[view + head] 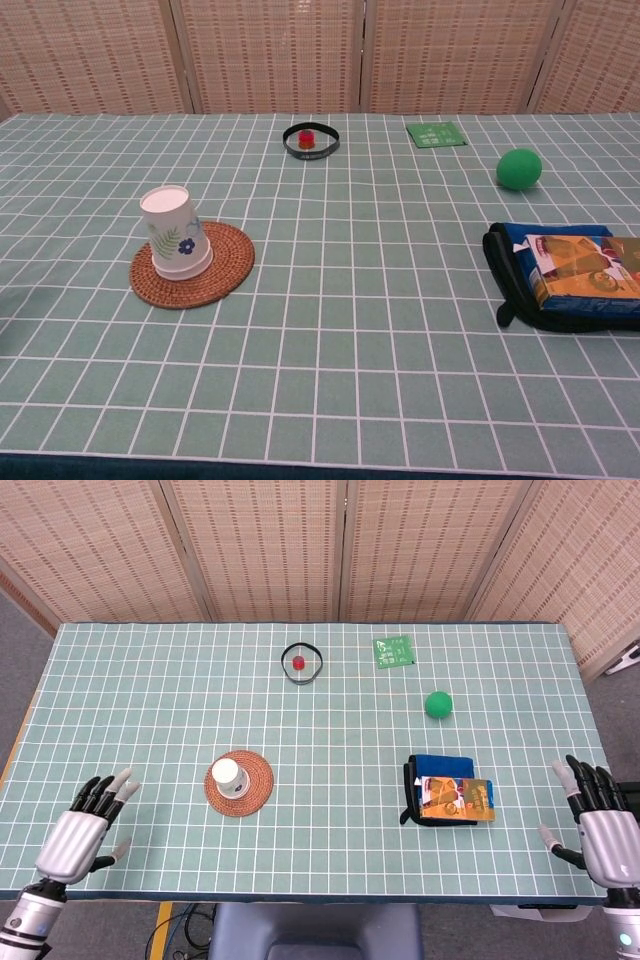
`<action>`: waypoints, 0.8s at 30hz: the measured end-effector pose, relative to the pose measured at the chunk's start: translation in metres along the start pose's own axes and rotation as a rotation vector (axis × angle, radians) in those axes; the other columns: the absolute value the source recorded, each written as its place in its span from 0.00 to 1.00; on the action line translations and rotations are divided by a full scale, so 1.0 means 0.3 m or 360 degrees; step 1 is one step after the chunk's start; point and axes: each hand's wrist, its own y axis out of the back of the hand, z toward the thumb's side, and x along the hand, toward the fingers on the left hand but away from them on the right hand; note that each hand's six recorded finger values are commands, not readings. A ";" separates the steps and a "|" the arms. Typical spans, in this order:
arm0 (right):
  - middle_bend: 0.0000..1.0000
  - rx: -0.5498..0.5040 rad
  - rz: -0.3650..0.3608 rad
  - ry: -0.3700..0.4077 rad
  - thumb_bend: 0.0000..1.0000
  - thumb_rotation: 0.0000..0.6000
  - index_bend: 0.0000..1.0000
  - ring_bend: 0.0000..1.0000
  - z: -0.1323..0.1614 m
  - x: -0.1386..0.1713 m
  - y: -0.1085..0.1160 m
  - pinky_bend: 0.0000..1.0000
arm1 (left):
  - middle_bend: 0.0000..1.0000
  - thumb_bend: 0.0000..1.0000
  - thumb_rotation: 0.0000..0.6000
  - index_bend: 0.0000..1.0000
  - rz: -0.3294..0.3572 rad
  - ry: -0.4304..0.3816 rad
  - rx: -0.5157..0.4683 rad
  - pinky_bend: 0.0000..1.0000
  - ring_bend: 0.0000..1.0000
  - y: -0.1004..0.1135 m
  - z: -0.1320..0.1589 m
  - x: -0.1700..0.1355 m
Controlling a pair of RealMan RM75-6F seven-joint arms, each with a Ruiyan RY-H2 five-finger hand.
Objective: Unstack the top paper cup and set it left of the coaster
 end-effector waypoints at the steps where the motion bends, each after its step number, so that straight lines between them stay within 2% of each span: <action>1: 0.00 -0.0006 -0.0002 0.0004 0.25 1.00 0.00 0.00 0.001 -0.003 0.001 0.00 | 0.00 0.33 1.00 0.00 -0.0033 -0.0032 -0.0005 0.00 0.00 0.003 0.018 0.020; 7: 0.00 -0.0059 -0.0008 0.0021 0.25 1.00 0.00 0.00 -0.003 -0.035 0.006 0.00 | 0.00 0.33 1.00 0.00 -0.0251 -0.0138 -0.0074 0.00 0.00 -0.003 0.091 0.127; 11: 0.00 -0.0072 -0.0008 0.0011 0.25 1.00 0.00 0.00 -0.023 -0.050 0.010 0.00 | 0.00 0.33 1.00 0.04 -0.0365 -0.0156 -0.0092 0.00 0.00 -0.008 0.132 0.190; 17: 0.00 -0.0085 -0.0014 -0.0004 0.25 1.00 0.00 0.00 -0.037 -0.055 0.018 0.00 | 0.00 0.33 1.00 0.05 -0.0416 -0.0176 0.0027 0.00 0.00 0.012 0.195 0.294; 24: 0.00 -0.0084 -0.0027 -0.0052 0.25 1.00 0.00 0.00 -0.065 -0.059 0.028 0.00 | 0.00 0.33 1.00 0.07 -0.0389 -0.0250 0.0071 0.00 0.00 0.056 0.287 0.428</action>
